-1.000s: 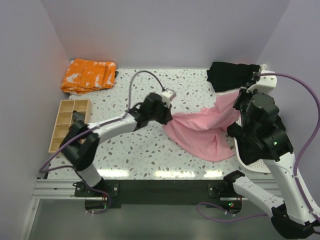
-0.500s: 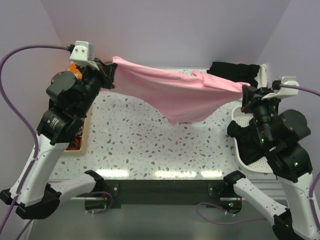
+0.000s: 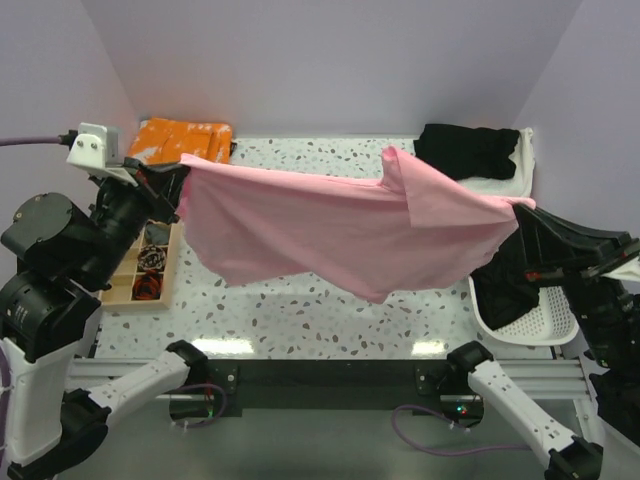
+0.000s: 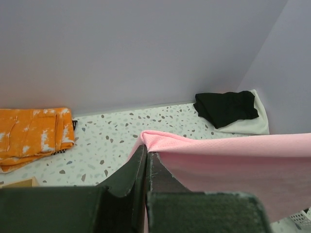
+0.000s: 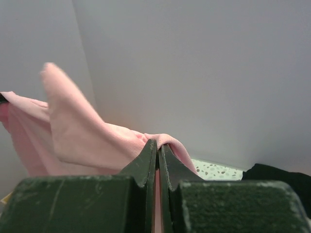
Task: Fold and stack the t-shirts
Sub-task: Flatten out the tshirt
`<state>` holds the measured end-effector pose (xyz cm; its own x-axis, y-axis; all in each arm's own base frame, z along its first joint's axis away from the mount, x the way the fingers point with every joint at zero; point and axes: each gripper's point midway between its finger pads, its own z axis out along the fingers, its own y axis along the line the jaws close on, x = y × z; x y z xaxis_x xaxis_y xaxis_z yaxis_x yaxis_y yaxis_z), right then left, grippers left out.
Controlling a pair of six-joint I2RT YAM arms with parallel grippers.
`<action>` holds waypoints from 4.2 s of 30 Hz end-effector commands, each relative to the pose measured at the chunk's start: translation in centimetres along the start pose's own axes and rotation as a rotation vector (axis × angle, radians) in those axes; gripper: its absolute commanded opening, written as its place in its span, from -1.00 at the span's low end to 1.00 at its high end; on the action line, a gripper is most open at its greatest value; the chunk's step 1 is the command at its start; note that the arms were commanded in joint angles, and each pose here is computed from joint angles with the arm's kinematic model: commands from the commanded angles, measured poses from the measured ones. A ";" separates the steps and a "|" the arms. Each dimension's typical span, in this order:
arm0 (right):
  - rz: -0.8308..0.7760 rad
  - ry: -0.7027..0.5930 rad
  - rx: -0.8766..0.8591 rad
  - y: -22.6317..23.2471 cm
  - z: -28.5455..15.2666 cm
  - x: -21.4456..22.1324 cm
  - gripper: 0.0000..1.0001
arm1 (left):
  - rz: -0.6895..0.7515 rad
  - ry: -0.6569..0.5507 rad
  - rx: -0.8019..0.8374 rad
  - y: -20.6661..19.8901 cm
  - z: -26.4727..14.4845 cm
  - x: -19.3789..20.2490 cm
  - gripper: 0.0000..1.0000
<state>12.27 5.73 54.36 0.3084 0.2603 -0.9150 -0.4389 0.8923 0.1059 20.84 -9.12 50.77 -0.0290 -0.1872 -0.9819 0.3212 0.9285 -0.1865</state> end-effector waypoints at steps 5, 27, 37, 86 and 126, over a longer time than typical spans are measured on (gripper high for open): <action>-0.037 0.168 0.176 -3.4 4.7 6.6 -1.00 | 0.051 0.171 -0.043 -0.3 7.4 6.4 -1.00; -0.248 0.229 0.439 -10.2 27.1 13.1 -1.00 | -0.031 0.048 0.095 6.2 27.7 1.1 -1.00; -0.135 0.449 0.387 -9.1 18.0 22.1 -1.00 | -0.096 0.244 0.096 6.2 20.0 15.1 -1.00; -0.058 1.018 0.737 -14.2 15.7 51.1 0.66 | -0.225 0.643 0.053 7.5 30.6 41.4 1.00; 0.207 0.983 0.350 -16.9 27.0 57.1 0.71 | -0.150 0.713 -0.194 18.8 26.3 40.7 1.00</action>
<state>59.24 15.21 4.15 -0.7347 0.1578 -0.6598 -0.0115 0.9695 0.2447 49.15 -6.97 3.08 -0.7599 -0.1166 -0.6395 0.0313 0.9761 -0.2152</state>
